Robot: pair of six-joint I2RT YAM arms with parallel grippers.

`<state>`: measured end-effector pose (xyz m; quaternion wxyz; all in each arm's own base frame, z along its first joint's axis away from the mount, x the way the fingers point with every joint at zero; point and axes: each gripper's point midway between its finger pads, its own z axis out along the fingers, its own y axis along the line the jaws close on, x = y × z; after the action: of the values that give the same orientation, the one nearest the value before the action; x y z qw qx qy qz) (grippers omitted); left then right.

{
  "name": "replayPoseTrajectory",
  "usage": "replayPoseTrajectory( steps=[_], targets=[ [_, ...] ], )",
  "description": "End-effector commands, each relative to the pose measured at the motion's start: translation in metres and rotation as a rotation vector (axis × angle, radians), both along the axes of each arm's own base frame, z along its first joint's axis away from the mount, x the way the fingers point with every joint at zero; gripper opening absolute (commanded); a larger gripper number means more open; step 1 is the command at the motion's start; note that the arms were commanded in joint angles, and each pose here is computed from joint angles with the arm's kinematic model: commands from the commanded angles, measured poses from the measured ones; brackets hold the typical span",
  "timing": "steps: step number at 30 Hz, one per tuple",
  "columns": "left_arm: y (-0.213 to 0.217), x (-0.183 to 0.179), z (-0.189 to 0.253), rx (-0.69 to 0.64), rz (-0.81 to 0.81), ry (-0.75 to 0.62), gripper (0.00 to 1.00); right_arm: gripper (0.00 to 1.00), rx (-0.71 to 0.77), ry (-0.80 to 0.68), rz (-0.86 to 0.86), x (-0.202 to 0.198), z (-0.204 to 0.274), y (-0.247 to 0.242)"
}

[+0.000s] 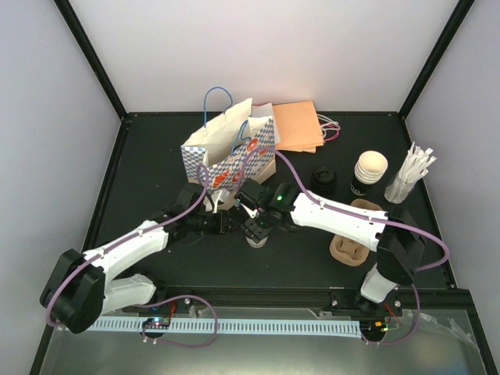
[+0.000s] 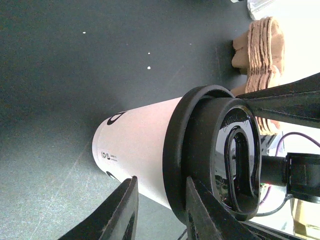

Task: Pack the takeout coffee

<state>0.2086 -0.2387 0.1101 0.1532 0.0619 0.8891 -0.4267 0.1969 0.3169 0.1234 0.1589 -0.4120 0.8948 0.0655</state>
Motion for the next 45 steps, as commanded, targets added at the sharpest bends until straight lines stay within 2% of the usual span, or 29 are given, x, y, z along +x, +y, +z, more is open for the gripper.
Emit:
replayPoseTrajectory(
  steps=[1, 4, 10, 20, 26, 35, 37, 41, 45],
  targets=[
    [0.013, -0.010, -0.021, 0.119, 0.033, 0.047, 0.28, 0.73, -0.064, 0.021, 0.018, -0.006, -0.018, -0.010],
    [0.016, -0.005, 0.003, 0.127, 0.034, -0.021, 0.32, 0.73, -0.053, -0.018, -0.008, 0.001, -0.009, -0.010],
    [0.034, 0.002, 0.054, 0.233, 0.051, -0.118, 0.35, 0.73, -0.040, -0.066, -0.037, 0.008, 0.003, -0.012],
    [0.063, 0.003, 0.178, 0.198, 0.164, -0.404, 0.38, 0.72, 0.011, -0.118, -0.066, 0.016, 0.029, -0.019],
    [0.101, 0.014, 0.235, 0.325, 0.289, -0.523, 0.39, 0.72, 0.061, -0.160, -0.078, 0.019, 0.057, -0.024],
    [0.162, 0.043, 0.267, 0.515, 0.445, -0.585, 0.43, 0.72, 0.156, -0.231, -0.065, 0.019, 0.110, -0.032],
    [0.167, 0.052, 0.270, 0.526, 0.452, -0.596, 0.46, 0.71, 0.189, -0.252, -0.057, 0.018, 0.125, -0.032],
    [0.168, 0.074, 0.272, 0.542, 0.445, -0.611, 0.61, 0.71, 0.239, -0.294, -0.044, 0.017, 0.153, -0.035],
    [0.156, 0.098, 0.269, 0.550, 0.343, -0.634, 0.76, 0.69, 0.280, -0.340, -0.036, 0.015, 0.179, -0.041]
  ],
)
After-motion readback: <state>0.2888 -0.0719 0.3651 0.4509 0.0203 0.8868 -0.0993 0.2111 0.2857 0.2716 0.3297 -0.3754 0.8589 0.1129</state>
